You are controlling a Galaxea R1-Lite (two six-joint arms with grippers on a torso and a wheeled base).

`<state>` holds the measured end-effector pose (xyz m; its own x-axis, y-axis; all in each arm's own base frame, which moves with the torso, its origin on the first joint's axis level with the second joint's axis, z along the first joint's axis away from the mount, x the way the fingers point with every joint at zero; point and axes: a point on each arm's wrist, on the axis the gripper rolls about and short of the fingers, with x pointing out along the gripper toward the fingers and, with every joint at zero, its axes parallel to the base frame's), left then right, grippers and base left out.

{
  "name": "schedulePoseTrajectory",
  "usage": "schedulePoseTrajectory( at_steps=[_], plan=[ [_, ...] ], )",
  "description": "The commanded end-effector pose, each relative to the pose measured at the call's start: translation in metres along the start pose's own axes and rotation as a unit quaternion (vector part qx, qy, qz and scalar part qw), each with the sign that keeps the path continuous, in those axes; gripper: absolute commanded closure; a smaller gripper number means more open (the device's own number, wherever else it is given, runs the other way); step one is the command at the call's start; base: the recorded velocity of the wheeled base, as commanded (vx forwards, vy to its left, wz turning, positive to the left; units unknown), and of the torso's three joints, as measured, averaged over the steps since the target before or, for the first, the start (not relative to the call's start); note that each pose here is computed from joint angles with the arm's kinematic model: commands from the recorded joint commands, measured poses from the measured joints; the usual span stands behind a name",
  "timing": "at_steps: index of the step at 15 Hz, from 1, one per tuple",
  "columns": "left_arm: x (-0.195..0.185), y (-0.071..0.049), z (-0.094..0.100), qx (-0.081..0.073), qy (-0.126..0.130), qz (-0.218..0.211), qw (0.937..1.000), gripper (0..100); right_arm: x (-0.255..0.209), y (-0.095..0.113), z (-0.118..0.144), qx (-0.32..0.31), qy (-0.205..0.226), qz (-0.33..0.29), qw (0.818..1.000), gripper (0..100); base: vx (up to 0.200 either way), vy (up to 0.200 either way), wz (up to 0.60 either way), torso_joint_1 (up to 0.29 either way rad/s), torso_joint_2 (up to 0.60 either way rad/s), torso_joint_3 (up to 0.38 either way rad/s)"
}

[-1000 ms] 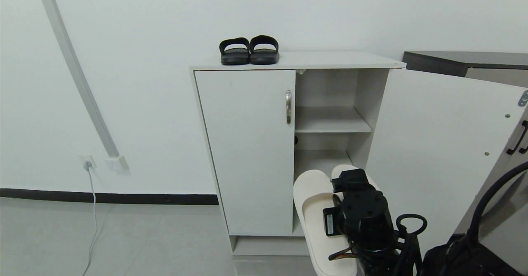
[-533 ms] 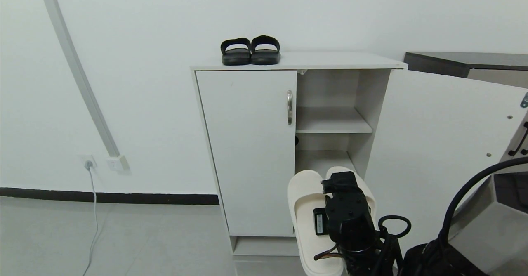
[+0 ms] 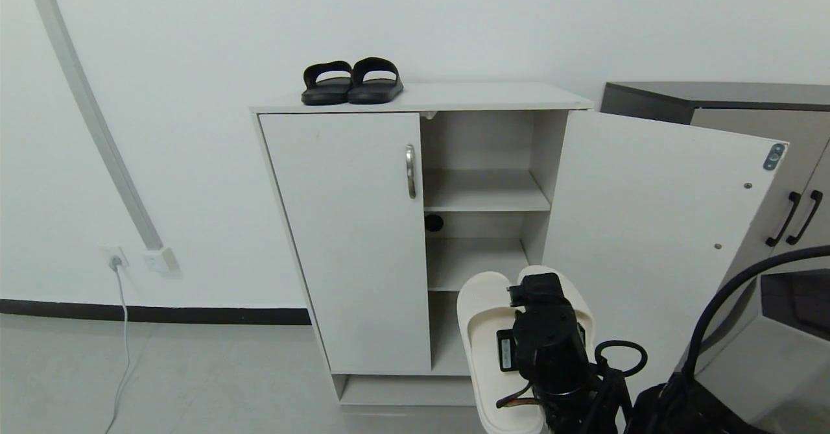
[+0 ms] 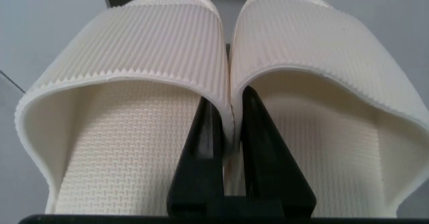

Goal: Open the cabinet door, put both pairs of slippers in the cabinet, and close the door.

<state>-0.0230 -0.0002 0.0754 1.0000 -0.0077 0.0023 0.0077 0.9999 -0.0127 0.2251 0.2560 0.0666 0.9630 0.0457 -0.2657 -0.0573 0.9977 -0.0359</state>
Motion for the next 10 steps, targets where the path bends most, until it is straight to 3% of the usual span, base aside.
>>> schedulePoseTrajectory(
  at_steps=[1, 4, 8, 10],
  plan=[
    [0.0, 0.0, 0.0, 0.0, 0.001, 0.0, 1.0, 100, 0.002, 0.001, -0.004, 0.0, 0.0, 0.001, 1.0, 100, 0.0, 0.0, 0.0, 0.0, 0.0, 0.0],
    [0.0, 0.0, 0.0, 0.0, 0.001, 0.0, 1.0, 100, 0.004, 0.004, -0.012, -0.001, 0.001, 0.006, 1.0, 100, 0.0, 0.0, 0.0, 0.0, 0.0, 0.0],
    [0.0, 0.0, 0.0, 0.0, 0.001, 0.0, 1.0, 100, 0.012, 0.017, -0.012, 0.008, 0.008, 0.086, 0.996, 100, 0.0, 0.0, 0.0, 0.0, 0.0, 0.0],
    [0.0, 0.0, 0.0, 0.0, 0.001, 0.001, 1.0, 100, 0.029, 0.02, -0.027, 0.003, 0.019, 0.07, 0.997, 100, 0.0, 0.0, 0.0, 0.0, 0.0, 0.0]
  ],
)
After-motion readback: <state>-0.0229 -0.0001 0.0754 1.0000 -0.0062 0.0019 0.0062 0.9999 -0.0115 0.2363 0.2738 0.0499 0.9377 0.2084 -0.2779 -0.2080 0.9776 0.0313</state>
